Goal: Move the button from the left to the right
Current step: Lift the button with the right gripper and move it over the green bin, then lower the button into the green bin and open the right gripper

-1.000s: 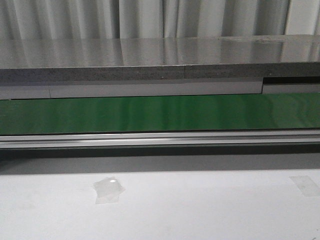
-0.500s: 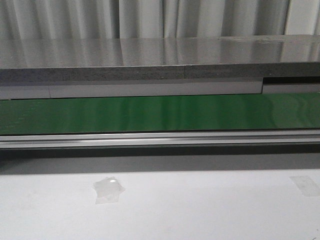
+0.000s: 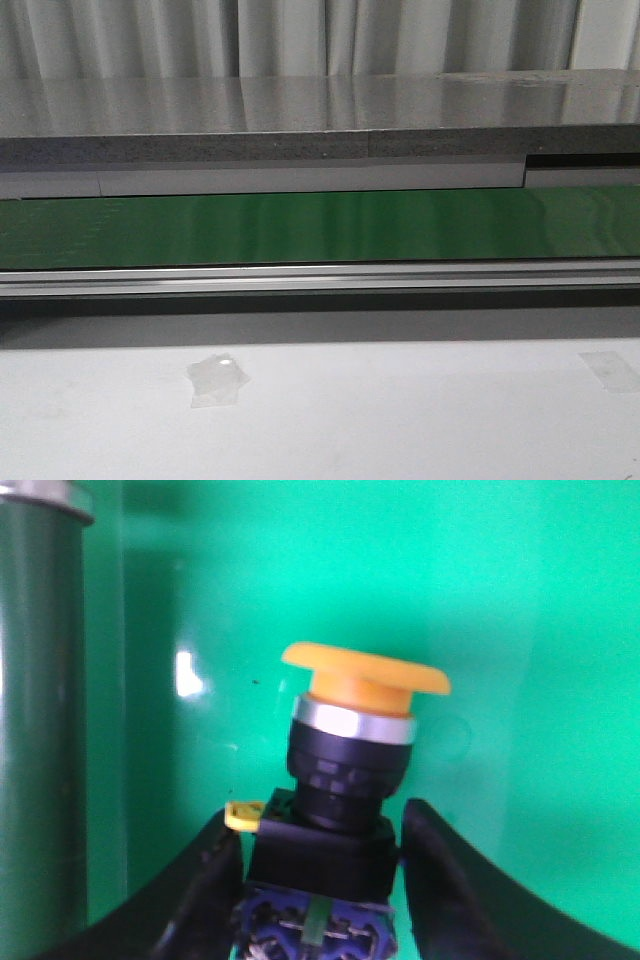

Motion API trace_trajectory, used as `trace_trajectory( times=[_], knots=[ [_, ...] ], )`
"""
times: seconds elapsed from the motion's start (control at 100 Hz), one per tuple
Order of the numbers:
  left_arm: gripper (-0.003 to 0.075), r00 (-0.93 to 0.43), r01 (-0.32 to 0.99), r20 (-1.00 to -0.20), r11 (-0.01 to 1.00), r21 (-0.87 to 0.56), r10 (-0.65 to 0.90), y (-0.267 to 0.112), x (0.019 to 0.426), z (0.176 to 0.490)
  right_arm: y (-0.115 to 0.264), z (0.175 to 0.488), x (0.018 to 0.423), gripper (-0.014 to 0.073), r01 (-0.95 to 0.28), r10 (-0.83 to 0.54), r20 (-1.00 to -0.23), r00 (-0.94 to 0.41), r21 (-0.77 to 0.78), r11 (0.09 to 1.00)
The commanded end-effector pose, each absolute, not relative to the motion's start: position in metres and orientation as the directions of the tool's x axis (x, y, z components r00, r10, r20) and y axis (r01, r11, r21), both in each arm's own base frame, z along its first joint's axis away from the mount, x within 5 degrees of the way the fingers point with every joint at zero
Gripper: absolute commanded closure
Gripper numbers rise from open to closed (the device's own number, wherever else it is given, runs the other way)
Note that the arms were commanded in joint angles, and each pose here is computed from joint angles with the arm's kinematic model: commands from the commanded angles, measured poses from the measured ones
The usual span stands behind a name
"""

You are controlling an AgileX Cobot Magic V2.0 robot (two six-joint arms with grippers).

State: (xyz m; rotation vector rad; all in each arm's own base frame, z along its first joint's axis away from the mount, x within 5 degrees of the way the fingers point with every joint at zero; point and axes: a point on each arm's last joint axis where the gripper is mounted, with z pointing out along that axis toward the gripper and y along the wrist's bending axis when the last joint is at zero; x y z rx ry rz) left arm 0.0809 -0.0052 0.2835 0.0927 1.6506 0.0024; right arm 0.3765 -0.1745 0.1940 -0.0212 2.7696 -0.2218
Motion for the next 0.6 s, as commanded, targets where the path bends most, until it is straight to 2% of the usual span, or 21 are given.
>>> trace_trajectory(
  times=[0.0,0.13,0.2,0.42,0.59],
  knots=[
    [0.0740,0.015,0.031,-0.999,0.999,0.044,0.043,-0.003,0.081,0.299,-0.176,0.227,0.379,0.0324,0.036,-0.056,-0.452,-0.890,-0.193,0.981],
    [0.0740,0.015,0.031,-0.999,0.999,0.044,0.043,-0.003,0.081,0.299,-0.176,0.227,0.378,0.0162,0.038,-0.052,-0.450,-0.891,-0.187,0.982],
    [0.0740,0.015,0.031,-0.999,0.999,0.044,0.043,-0.003,0.081,0.299,-0.176,0.227,0.378,0.0117,0.038,-0.052,-0.450,-0.891,-0.187,0.982],
    [0.0740,0.015,0.031,-0.999,0.999,0.044,0.043,-0.003,0.081,0.299,-0.177,0.228,0.377,0.0114,0.038,-0.057,-0.442,-0.895,-0.204,0.978],
    [0.0740,0.015,0.031,-0.999,0.999,0.044,0.043,-0.003,0.081,0.299,-0.177,0.241,0.377,0.0118,0.054,-0.058,-0.477,-0.877,-0.217,0.975]
  ],
)
